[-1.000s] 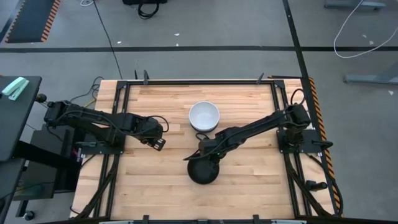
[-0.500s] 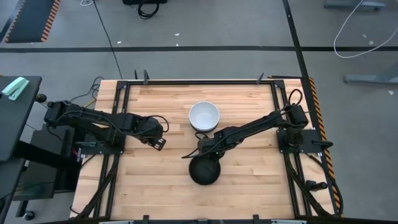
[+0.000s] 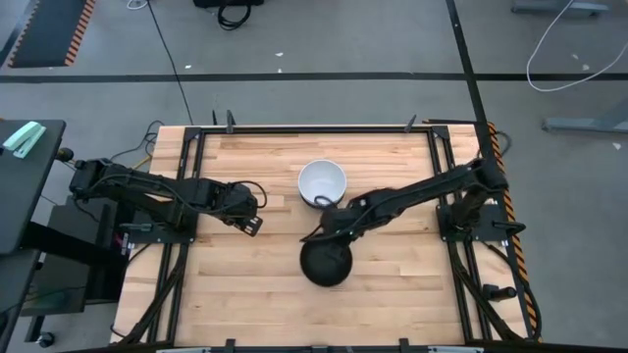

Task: Nest bowls inside each other
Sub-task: Stack the black bowl on top of the white bowl

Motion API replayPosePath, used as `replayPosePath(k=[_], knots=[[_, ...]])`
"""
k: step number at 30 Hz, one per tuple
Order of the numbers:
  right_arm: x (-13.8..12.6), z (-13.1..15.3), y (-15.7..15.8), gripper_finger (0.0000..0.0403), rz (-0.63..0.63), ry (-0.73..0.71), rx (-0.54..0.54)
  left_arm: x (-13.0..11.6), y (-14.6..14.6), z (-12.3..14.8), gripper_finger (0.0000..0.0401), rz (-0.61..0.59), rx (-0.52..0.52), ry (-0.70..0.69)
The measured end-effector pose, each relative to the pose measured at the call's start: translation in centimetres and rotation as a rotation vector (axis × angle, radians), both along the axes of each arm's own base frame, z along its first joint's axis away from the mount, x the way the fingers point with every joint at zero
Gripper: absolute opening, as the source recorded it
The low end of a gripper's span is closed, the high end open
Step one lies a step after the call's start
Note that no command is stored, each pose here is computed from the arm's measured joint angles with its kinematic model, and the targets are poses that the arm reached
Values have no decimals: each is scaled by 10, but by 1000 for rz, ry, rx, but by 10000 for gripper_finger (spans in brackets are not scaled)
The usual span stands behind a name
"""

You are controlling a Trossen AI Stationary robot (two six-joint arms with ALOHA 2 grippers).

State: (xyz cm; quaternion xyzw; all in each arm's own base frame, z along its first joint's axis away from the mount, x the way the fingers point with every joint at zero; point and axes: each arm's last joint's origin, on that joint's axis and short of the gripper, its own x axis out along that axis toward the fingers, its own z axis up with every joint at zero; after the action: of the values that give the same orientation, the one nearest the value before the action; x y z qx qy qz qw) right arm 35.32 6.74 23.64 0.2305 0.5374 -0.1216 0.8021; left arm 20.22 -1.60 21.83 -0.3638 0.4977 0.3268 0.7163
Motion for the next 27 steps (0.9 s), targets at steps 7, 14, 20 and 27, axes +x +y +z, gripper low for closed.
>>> replayPosePath(k=[7, 14, 20, 27], knots=[[-26, 49, -37, 5, -116, -100, -86, 0, 1, 0, 41, 4, 12, -3], [-51, 70, -90, 5, -224, -75, -168, 1, 1, 0, 32, 7, 19, -11], [-58, 71, -128, 5, -272, -58, -196, 1, 1, 1, 27, 10, 26, -17], [-41, 84, -155, 5, -264, -83, -232, 5, 6, 2, 32, 36, 24, -51]])
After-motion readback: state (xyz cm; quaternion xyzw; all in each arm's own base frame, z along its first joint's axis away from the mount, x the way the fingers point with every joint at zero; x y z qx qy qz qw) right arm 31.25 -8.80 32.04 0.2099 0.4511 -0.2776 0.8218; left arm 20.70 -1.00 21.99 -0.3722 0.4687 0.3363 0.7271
